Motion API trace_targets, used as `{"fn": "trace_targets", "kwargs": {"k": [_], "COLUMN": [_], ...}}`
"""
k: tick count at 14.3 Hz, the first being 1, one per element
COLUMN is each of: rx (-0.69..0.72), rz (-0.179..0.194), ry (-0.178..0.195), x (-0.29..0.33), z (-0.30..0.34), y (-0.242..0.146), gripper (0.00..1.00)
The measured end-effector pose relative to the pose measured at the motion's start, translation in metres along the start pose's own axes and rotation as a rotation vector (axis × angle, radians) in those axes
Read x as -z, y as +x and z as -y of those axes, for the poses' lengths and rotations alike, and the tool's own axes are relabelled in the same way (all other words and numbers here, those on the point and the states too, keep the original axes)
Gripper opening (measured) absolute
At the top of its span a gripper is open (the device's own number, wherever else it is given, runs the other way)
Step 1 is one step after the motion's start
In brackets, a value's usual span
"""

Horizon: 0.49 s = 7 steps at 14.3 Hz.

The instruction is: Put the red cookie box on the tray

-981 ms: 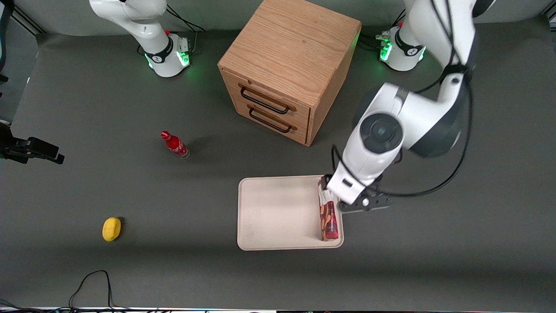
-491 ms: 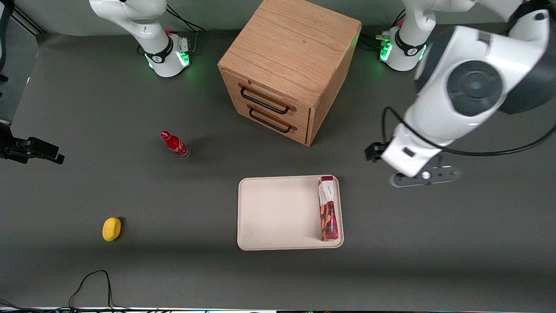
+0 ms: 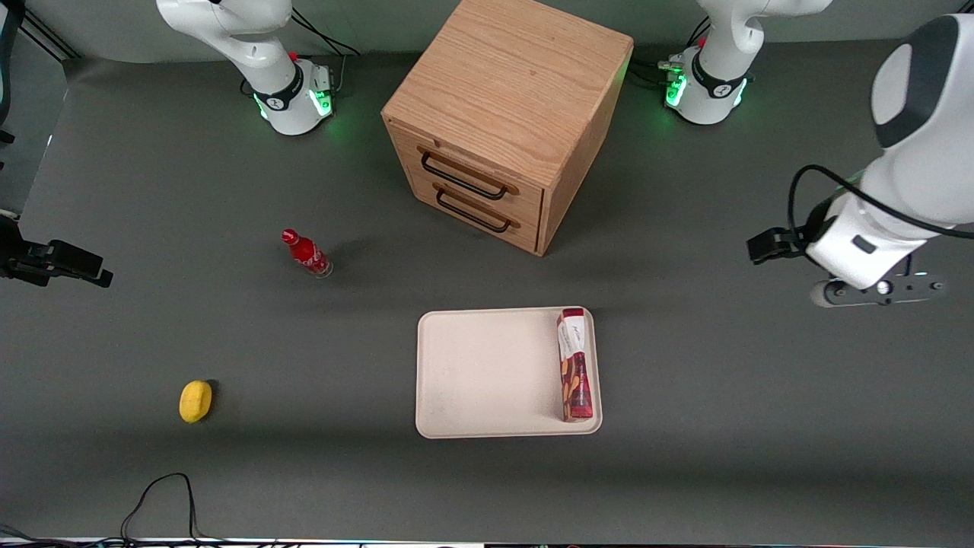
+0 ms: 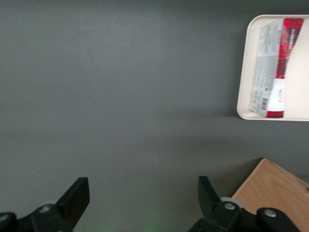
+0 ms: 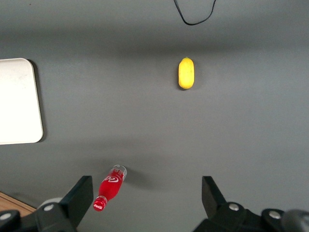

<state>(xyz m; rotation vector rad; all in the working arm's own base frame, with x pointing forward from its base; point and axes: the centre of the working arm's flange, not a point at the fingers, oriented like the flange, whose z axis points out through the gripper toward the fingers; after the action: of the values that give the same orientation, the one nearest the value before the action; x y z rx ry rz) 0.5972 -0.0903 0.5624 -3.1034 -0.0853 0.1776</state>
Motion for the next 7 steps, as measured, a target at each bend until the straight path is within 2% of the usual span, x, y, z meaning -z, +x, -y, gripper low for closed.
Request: {"fn": "trace_targets", "kwargs": {"k": [2, 5, 7], "rx": [0.0, 0.02, 0.038], "rz": [-0.001, -0.037, -0.047], "ry": [-0.004, -0.012, -0.015], "x": [-0.003, -0.009, -0.013], "z": [0.022, 0.037, 0.048], "y": [0.0, 0.004, 0.005], "gripper": [1.0, 1.0, 1.0]}}
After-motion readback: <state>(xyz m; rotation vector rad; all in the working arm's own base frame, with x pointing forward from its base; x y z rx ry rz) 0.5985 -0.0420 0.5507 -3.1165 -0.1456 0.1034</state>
